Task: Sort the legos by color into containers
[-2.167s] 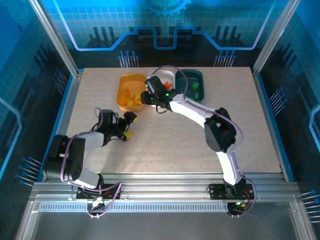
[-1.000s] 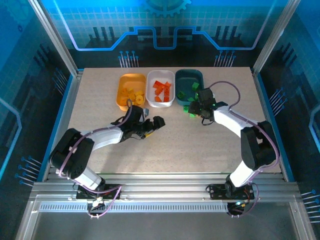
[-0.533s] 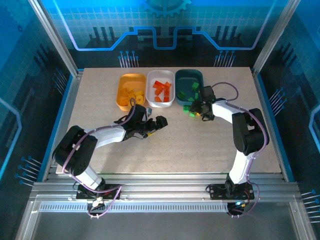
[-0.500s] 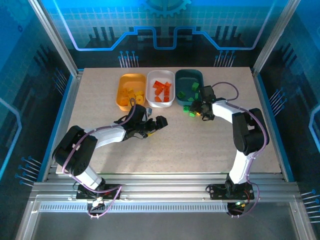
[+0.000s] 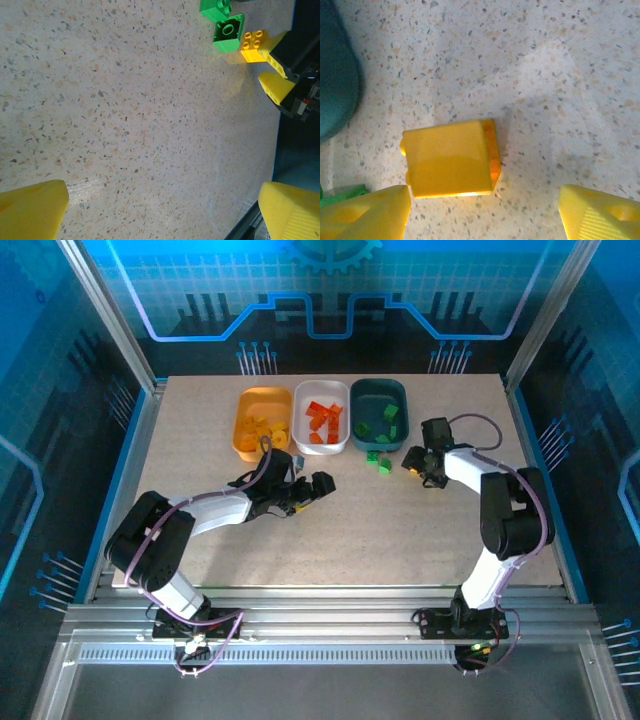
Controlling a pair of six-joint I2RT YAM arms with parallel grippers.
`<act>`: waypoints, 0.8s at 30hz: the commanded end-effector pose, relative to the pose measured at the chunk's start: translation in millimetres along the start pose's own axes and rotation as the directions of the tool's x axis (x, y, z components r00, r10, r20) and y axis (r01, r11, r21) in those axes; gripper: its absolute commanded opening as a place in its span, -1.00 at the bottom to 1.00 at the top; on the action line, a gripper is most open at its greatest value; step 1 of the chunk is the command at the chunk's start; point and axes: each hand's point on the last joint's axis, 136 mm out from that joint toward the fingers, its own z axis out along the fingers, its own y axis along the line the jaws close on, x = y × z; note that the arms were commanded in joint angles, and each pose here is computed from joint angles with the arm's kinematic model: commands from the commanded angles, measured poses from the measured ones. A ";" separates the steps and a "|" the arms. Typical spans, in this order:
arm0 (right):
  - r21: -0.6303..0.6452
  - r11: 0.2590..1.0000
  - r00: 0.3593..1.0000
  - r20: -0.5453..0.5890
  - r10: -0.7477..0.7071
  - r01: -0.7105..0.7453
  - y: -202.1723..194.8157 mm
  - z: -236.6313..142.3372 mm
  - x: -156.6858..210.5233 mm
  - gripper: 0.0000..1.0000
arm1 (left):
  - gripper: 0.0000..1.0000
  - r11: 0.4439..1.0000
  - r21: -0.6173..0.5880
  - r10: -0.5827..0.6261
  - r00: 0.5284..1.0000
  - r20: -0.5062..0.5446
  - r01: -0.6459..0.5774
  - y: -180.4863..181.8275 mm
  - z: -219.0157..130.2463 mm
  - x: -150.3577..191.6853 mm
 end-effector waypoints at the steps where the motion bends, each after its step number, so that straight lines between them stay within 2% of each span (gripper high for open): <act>1: -0.035 0.998 0.998 0.013 -0.057 0.058 10.9 -8.2 -9.4 0.63 | 0.98 1.000 -0.003 0.024 1.000 -0.005 -0.024 -0.7 1.5 1.1; 9: 0.013 0.999 0.995 -0.092 -0.049 0.051 10.8 23.8 -11.1 0.60 | 0.98 0.999 -0.008 0.034 0.999 0.004 -0.034 -3.2 -4.3 -0.1; 13: -0.031 0.999 0.993 -0.114 -0.020 0.016 13.1 31.9 -5.2 0.41 | 0.98 0.999 -0.026 0.037 0.999 0.028 -0.037 0.4 -13.3 -6.1; 17: -0.032 0.999 0.997 -0.078 -0.013 0.010 9.7 25.3 -7.4 0.17 | 0.98 1.000 -0.020 0.025 0.998 0.052 -0.024 2.2 -24.1 -14.5; 21: -0.057 0.998 0.999 -0.029 -0.017 0.016 11.7 12.7 -12.2 -0.22 | 0.98 1.000 -0.024 0.020 0.997 0.081 -0.018 4.9 -35.1 -24.8; 24: -0.067 0.997 0.999 0.005 -0.039 0.039 16.9 -1.3 -14.0 -0.33 | 0.98 1.000 -0.021 -0.014 0.994 0.109 0.017 11.7 -45.4 -33.9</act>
